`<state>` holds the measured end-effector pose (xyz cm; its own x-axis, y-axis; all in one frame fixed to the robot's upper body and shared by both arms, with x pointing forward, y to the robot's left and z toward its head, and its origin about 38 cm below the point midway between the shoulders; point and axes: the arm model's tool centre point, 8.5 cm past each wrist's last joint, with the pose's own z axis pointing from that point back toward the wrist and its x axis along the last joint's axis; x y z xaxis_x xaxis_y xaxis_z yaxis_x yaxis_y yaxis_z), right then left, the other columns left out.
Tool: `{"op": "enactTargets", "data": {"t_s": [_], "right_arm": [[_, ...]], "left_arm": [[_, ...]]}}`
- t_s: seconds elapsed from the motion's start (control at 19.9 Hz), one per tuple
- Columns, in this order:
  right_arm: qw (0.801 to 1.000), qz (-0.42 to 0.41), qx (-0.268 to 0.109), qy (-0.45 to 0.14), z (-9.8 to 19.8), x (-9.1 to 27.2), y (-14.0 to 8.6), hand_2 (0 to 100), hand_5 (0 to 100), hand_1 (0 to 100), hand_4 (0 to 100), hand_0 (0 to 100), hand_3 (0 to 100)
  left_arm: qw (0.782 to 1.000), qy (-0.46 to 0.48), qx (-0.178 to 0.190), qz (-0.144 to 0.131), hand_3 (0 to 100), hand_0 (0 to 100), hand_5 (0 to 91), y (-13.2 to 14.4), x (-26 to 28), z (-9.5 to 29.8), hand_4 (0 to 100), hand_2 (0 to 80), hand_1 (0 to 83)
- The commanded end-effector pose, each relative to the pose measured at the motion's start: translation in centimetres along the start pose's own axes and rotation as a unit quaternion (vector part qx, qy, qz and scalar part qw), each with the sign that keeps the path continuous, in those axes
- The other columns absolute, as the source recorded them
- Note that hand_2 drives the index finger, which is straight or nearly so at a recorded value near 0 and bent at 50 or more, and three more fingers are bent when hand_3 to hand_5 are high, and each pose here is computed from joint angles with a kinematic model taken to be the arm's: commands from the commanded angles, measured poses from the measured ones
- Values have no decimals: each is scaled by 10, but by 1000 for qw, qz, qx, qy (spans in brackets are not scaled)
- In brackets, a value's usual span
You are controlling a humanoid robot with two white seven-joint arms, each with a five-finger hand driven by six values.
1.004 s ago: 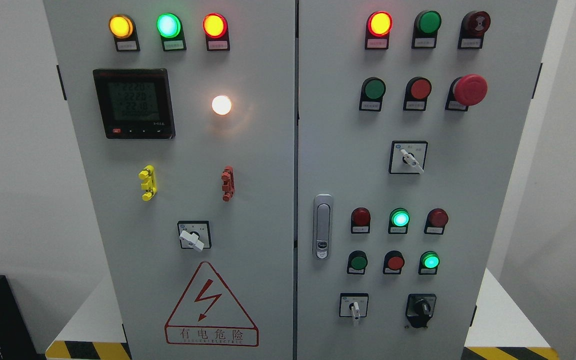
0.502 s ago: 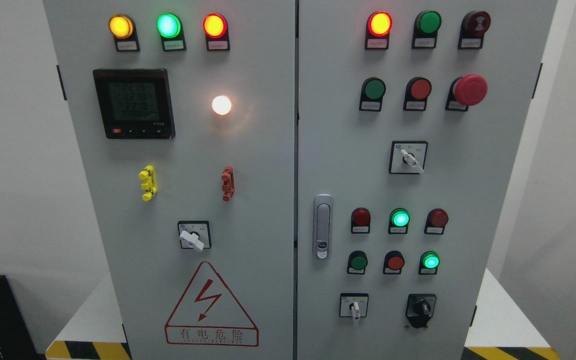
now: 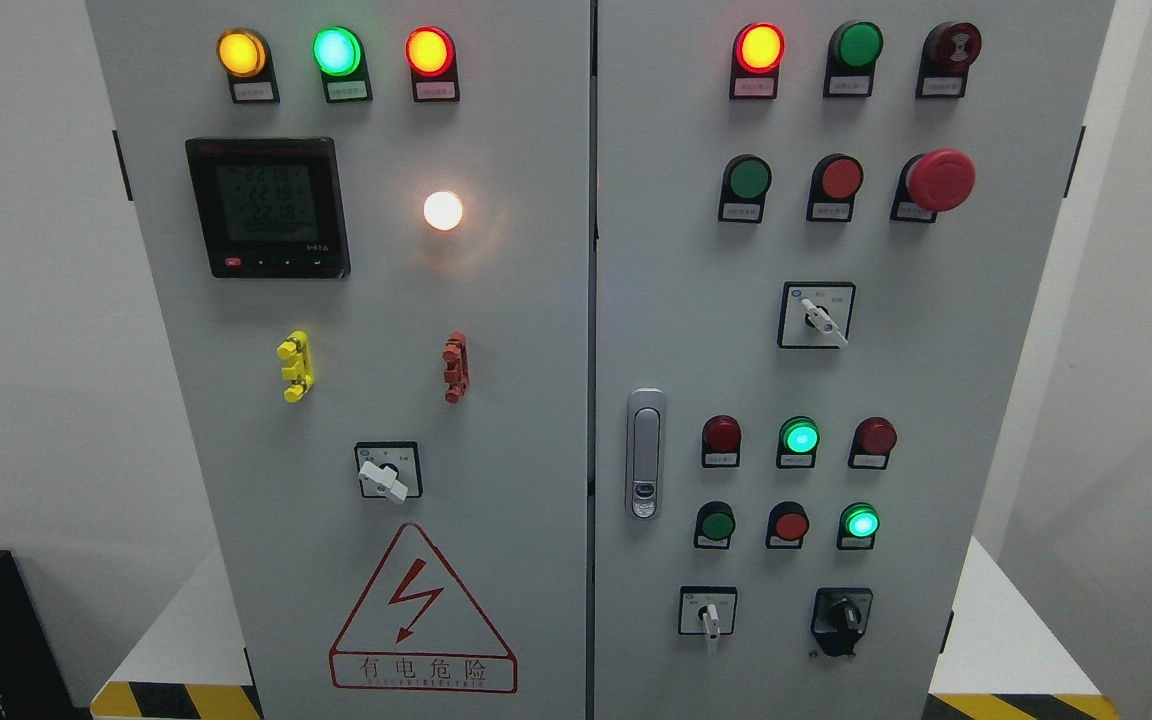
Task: Flip black knob to close circuit
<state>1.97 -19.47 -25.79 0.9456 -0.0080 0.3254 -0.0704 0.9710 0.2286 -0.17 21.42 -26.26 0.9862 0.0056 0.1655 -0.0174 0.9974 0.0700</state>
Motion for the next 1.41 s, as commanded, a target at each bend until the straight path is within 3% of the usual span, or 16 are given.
{"op": "enactTargets", "data": {"t_s": [0.0,0.2,0.4,0.65,0.8,0.95,1.05,1.36], "right_arm": [[998,-5,-17,-53,-6,39,-14,115,0,220,32,0,119],[994,17,-27,-102,-11,77,-23,228,0,221,208,0,309],[986,67,-49,-144,-10,109,-37,262,27,222,291,0,407],[968,109,-79,-212,-7,160,-40,327,171,223,391,0,524],[952,145,-113,-243,-2,185,-42,434,282,223,466,0,611],[930,204,-147,-268,5,202,-43,559,393,171,517,0,702],[912,237,-164,-291,13,219,-43,656,518,86,576,0,784],[866,305,-198,-343,39,270,-32,772,692,70,700,0,910]], "left_arm": [[1000,9,-4,-20,0,120,0,-1,-7,2,0,0,556],[1000,9,-4,-20,0,120,0,-1,-7,2,0,0,556],[1000,9,-4,-20,0,120,0,-1,-7,2,0,0,556],[1000,9,-5,-21,0,120,0,-1,-7,2,0,0,556],[1000,9,-5,-21,0,120,0,-1,-7,2,0,0,556],[1000,9,-5,-21,0,120,0,-1,-7,2,0,0,556],[1000,9,-5,-21,0,120,0,-1,-7,2,0,0,556],[1000,8,-4,-21,0,120,0,-1,-7,2,0,0,556]]}}
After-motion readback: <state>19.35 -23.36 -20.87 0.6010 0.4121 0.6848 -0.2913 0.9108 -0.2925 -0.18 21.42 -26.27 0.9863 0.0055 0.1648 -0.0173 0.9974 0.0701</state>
